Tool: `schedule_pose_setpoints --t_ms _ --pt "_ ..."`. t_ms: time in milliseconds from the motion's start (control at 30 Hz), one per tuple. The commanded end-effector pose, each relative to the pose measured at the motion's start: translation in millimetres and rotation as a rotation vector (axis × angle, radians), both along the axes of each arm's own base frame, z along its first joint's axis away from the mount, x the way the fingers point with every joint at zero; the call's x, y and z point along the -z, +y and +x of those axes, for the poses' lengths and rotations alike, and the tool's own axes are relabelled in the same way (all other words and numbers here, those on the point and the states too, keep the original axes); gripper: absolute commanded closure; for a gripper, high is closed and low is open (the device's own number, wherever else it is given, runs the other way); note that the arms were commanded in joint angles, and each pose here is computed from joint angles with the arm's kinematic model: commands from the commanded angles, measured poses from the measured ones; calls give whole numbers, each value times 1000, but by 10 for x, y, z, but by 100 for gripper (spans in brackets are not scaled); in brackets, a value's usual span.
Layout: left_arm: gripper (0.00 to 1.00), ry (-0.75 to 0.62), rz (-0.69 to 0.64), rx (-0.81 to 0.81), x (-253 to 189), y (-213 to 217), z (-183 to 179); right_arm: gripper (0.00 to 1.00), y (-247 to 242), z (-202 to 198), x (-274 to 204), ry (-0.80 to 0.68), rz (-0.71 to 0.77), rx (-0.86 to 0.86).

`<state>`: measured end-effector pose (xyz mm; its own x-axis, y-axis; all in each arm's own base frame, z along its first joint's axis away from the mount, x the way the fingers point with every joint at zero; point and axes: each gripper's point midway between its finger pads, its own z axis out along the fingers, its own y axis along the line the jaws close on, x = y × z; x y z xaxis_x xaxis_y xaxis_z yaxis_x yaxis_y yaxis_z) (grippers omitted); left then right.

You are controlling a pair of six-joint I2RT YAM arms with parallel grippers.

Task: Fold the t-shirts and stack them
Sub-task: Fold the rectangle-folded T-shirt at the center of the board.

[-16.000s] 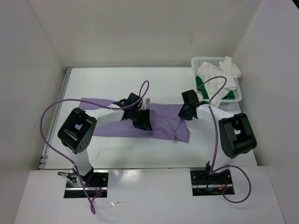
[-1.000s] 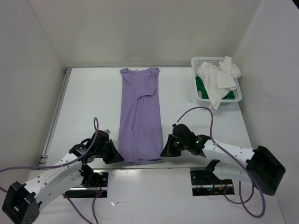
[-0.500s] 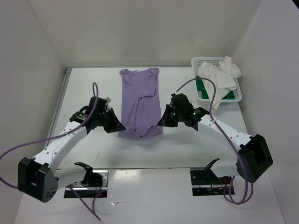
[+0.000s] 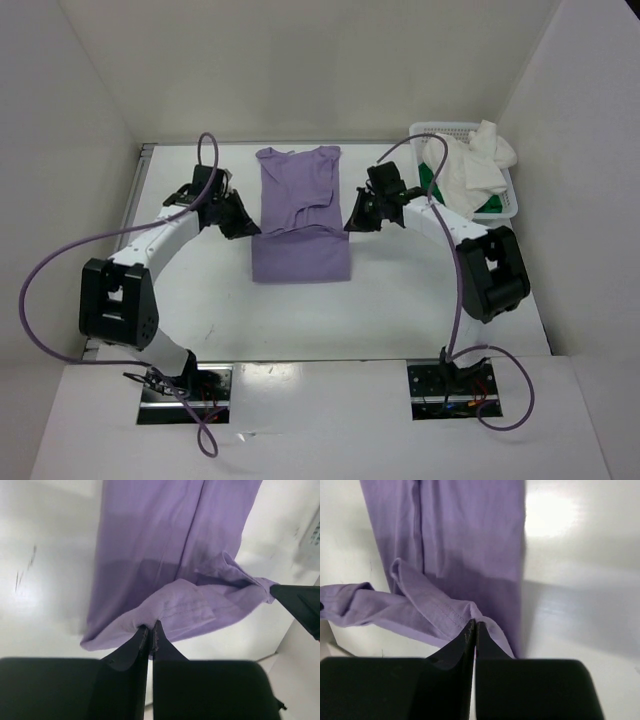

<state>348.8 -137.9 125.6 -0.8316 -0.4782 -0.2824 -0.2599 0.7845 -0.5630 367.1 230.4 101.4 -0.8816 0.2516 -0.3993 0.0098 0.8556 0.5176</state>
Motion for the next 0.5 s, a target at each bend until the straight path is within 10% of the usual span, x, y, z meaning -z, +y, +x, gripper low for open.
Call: schedule_pose_setpoints --t_ms 0,467 --pt "96 -128 39 5 -199 59 422 100 -60 429 -164 -109 5 -7" --pt "89 -123 113 -25 264 128 1094 100 -2 1116 328 -85 -15 -9"
